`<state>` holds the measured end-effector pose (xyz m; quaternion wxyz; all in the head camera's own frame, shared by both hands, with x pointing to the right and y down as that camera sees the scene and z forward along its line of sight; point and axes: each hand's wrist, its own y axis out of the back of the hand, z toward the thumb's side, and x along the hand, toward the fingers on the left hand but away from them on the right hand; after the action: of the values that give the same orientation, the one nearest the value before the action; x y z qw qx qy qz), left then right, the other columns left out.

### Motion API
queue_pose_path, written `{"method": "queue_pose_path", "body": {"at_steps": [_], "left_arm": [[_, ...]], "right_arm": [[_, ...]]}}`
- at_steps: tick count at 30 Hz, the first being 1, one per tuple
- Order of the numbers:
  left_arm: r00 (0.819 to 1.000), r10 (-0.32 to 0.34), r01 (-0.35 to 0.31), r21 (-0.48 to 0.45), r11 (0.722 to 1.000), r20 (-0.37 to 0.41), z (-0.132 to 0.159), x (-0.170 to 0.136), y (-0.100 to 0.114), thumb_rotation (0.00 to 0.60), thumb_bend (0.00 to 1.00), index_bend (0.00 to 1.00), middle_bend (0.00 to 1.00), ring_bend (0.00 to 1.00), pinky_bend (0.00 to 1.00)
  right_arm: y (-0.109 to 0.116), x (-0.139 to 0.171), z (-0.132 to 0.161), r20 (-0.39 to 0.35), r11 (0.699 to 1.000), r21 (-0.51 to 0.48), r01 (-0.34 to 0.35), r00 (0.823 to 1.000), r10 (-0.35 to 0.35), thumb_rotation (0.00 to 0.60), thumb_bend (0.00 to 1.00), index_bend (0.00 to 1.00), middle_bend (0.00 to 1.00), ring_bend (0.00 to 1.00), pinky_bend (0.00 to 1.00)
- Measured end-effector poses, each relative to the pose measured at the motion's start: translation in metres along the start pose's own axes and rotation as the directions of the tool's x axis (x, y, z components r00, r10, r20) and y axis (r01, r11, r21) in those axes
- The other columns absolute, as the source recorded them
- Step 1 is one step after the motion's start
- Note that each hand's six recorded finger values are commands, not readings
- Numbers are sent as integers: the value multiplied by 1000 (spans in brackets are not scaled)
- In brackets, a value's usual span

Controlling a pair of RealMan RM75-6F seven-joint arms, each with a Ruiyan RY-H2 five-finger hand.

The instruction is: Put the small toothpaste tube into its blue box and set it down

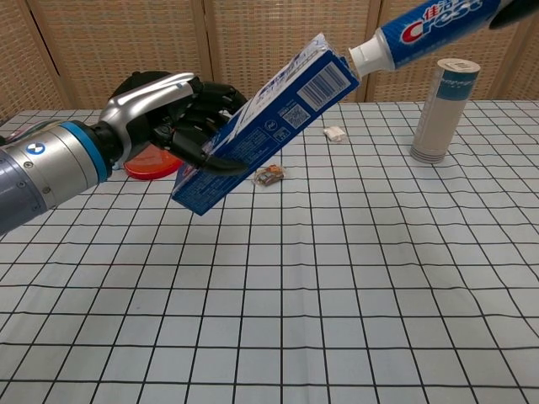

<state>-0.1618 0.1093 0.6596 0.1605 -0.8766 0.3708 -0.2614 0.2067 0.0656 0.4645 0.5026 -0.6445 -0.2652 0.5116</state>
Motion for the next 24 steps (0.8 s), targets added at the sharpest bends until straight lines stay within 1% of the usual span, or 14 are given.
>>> {"method": "queue_pose_path", "body": {"at_steps": [7, 14, 20, 24], "left_arm": [[1000, -10, 10, 14, 1000, 5, 4, 0, -3, 600, 190, 493, 363, 405, 375], [1000, -1, 1, 1, 1000, 11, 11, 3, -1, 600, 196, 497, 366, 405, 375], [1000, 7, -7, -9, 1000, 0, 6, 2, 1, 600, 196, 498, 366, 405, 375], [1000, 12, -12, -27, 1000, -6, 4, 2, 2, 600, 195, 498, 367, 405, 375]], "right_arm": [[-6, -4, 10, -16, 1000, 1, -3, 1000, 3, 600, 530, 747, 720, 659, 600], [-9, -6, 19, -28, 1000, 28, 1, 1000, 0, 600, 529, 748, 721, 660, 602], [-4, -7, 19, -12, 1000, 14, 22, 1000, -22, 600, 530, 749, 722, 663, 604], [-4, -7, 18, -6, 1000, 8, 14, 1000, -14, 600, 530, 749, 722, 664, 604]]}}
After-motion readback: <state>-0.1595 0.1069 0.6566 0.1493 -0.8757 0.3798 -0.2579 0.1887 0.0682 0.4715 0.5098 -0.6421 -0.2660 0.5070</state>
